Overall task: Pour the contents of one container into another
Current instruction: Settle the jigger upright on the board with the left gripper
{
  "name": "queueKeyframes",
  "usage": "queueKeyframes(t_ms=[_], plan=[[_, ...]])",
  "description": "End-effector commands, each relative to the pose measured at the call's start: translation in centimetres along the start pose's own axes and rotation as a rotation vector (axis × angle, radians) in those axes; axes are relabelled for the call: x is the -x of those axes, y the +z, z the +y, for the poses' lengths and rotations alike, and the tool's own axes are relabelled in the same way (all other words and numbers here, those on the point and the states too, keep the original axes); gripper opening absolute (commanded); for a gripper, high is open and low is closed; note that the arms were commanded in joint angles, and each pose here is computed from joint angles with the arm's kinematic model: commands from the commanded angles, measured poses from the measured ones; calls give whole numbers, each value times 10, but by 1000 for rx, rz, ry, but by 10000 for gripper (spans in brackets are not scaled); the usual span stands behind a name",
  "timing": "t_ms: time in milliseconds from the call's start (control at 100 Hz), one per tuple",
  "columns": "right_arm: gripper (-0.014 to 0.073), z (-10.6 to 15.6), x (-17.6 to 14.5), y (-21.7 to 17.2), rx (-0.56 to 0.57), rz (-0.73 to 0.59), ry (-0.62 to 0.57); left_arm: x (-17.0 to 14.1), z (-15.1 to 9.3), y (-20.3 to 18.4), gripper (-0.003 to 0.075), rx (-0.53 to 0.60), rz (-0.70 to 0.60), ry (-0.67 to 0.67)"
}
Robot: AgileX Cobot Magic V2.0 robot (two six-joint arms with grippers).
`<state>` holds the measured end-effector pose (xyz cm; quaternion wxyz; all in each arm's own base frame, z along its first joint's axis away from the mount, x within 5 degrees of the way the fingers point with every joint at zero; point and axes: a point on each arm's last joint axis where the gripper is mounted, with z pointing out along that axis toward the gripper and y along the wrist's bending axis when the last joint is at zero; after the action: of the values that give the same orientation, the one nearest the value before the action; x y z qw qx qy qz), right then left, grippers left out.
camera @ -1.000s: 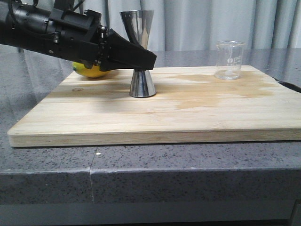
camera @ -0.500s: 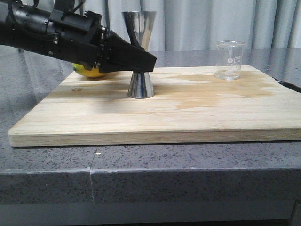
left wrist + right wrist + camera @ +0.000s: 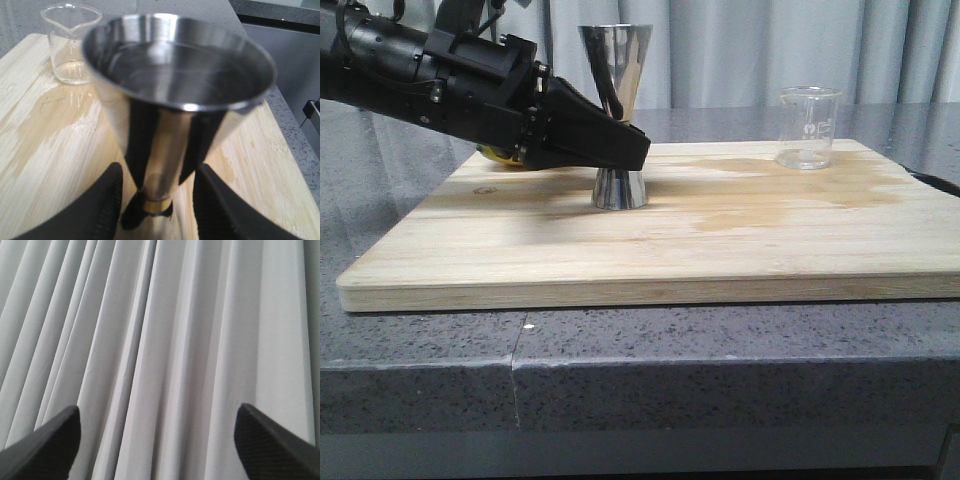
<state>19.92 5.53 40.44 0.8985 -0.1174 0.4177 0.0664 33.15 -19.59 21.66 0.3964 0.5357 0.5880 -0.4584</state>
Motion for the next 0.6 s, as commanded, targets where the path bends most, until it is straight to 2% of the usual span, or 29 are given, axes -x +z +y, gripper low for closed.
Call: queueKeyframes(t_ms=[0, 120, 590], plan=[[564, -3, 18, 1, -13, -99, -14, 25, -10, -6, 337, -56, -96, 24], [564, -3, 18, 1, -13, -99, -14, 25, -10, -6, 362, -57, -94, 25], [562, -3, 18, 1, -13, -97, -14, 44, -20, -15, 362, -44, -93, 90]])
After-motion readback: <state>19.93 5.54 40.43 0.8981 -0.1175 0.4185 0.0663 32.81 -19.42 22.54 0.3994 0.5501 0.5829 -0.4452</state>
